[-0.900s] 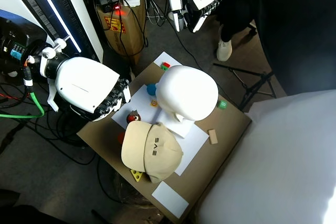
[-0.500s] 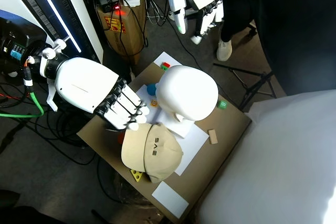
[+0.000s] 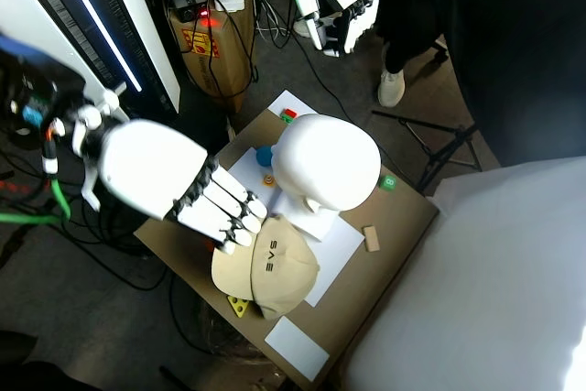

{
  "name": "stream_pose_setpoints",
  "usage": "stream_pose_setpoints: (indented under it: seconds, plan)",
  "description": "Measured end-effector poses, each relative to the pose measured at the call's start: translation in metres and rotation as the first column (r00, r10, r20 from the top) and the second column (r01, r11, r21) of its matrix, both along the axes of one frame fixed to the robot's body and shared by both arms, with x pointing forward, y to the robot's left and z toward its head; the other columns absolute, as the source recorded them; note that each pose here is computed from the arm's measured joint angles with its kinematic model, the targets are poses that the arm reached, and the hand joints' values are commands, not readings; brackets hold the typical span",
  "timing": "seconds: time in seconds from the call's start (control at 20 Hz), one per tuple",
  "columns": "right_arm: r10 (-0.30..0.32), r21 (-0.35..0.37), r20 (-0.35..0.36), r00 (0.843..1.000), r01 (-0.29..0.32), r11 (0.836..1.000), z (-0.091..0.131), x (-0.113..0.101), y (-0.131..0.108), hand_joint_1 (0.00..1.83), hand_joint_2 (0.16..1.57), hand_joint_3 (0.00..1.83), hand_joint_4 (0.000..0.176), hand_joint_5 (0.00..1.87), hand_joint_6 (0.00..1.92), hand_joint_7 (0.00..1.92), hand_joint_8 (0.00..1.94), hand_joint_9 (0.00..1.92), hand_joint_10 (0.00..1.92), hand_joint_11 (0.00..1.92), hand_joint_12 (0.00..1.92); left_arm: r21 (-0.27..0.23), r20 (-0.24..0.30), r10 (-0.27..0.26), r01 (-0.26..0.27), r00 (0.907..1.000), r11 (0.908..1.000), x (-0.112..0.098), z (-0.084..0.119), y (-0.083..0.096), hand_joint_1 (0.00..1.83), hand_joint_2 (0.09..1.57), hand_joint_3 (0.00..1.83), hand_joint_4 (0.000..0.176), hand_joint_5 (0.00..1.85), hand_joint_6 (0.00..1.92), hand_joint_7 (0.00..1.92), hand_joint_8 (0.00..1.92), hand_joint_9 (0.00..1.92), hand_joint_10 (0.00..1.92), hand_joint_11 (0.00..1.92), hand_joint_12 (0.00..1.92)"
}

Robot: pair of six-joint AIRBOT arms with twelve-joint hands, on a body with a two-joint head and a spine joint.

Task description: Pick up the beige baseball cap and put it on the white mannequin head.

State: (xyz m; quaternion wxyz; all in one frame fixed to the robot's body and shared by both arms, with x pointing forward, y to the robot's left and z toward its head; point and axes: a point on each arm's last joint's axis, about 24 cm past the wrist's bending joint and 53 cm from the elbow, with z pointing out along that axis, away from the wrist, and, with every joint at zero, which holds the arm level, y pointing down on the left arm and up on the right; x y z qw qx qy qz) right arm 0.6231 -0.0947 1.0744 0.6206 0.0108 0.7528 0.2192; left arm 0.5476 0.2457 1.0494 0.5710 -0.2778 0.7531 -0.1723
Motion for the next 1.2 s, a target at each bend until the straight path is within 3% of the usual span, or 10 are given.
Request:
stream_pose_setpoints:
  seconds: [0.05,0.1,0.2,0.3,0.55,0.7,0.75,0.8,0.85,1.2]
  plan:
    - [0.013,-0.024,-0.001,1.0,-0.013,1.0,-0.01,0.003,0.0,0.88,1.28,0.0,0.0,0.53,0.03,0.53,0.03,0.53,0.17,0.0,1.55,-0.011,0.032,0.013,-0.013,0.9994,0.9999,-0.001,0.0,0.003,0.2,1.27,0.0,0.081,0.39,0.01,0.24,0.0,0.19,0.23,0.03,0.95]
    - [0.029,-0.052,-0.006,1.0,-0.029,0.998,-0.023,0.005,0.001,0.88,1.27,0.0,0.0,0.54,0.02,0.54,0.03,0.54,0.17,0.0,1.57,-0.041,0.022,0.036,-0.036,0.9991,0.9985,-0.005,-0.008,0.006,0.18,1.26,0.0,0.086,0.36,0.0,0.19,0.0,0.22,0.05,0.0,0.91]
    - [0.042,-0.082,-0.02,0.999,-0.043,0.996,-0.04,0.008,0.0,0.91,1.27,0.0,0.0,0.53,0.01,0.56,0.03,0.55,0.18,0.0,1.6,-0.038,0.009,0.037,-0.037,0.9993,0.9986,-0.007,-0.014,0.005,0.17,1.26,0.0,0.087,0.35,0.0,0.18,0.0,0.21,0.02,0.0,0.87]
    - [0.048,-0.119,-0.022,0.999,-0.05,0.992,-0.054,0.014,0.0,0.97,1.26,0.0,0.0,0.49,0.0,0.58,0.03,0.58,0.2,0.01,1.62,-0.025,0.046,0.004,-0.003,0.9989,0.9997,-0.001,-0.004,-0.002,0.14,1.24,0.0,0.085,0.33,0.0,0.17,0.0,0.19,0.01,0.0,0.82]
    - [0.04,-0.135,-0.004,0.999,-0.04,0.99,-0.054,0.019,-0.001,0.97,1.26,0.0,0.0,0.49,0.0,0.58,0.03,0.58,0.2,0.01,1.62,-0.026,0.051,-0.005,0.006,0.9987,0.9996,0.003,0.001,-0.003,0.14,1.24,0.0,0.085,0.33,0.0,0.17,0.0,0.19,0.01,0.0,0.82]
    - [0.046,-0.138,-0.002,0.999,-0.046,0.989,-0.055,0.018,0.001,1.0,1.26,0.0,0.0,0.47,0.0,0.62,0.02,0.61,0.22,0.06,1.61,-0.021,0.057,0.001,0.0,0.9984,0.9998,0.005,0.005,0.001,0.14,1.25,0.0,0.073,0.3,0.0,0.13,0.0,0.19,0.0,0.0,0.82]
    - [0.047,-0.147,0.001,0.999,-0.047,0.988,-0.055,0.018,0.001,0.27,1.23,0.0,0.0,0.32,0.0,0.38,0.02,0.31,0.08,0.01,1.15,-0.019,0.058,0.001,0.0,0.9983,0.9998,0.005,0.006,0.002,0.13,1.26,0.0,0.08,0.23,0.0,0.16,0.01,0.15,0.0,0.0,0.66]
    - [0.047,-0.153,0.003,0.999,-0.046,0.987,-0.054,0.018,0.001,0.27,1.23,0.0,0.0,0.32,0.0,0.38,0.02,0.31,0.08,0.01,1.15,-0.017,0.058,0.002,-0.001,0.9983,0.9999,0.005,0.006,0.003,0.13,1.26,0.0,0.08,0.23,0.0,0.16,0.01,0.15,0.0,0.0,0.66]
    - [0.047,-0.164,0.005,0.999,-0.045,0.985,-0.055,0.019,0.0,0.06,1.22,0.0,0.0,0.24,0.0,0.29,0.01,0.21,0.03,0.0,0.9,-0.017,0.055,0.003,-0.002,0.9985,0.9999,0.005,0.006,0.004,0.08,1.25,0.0,0.084,0.17,0.0,0.14,0.0,0.13,0.0,0.0,0.56]
    - [0.057,-0.197,0.014,0.998,-0.053,0.979,-0.063,0.024,0.003,0.0,1.2,0.0,0.004,0.19,0.0,0.24,0.0,0.17,0.0,0.0,0.74,0.001,0.019,-0.017,0.017,0.9997,0.9999,0.001,-0.007,0.004,0.04,1.24,0.0,0.086,0.12,0.0,0.11,0.0,0.12,0.0,0.0,0.53]
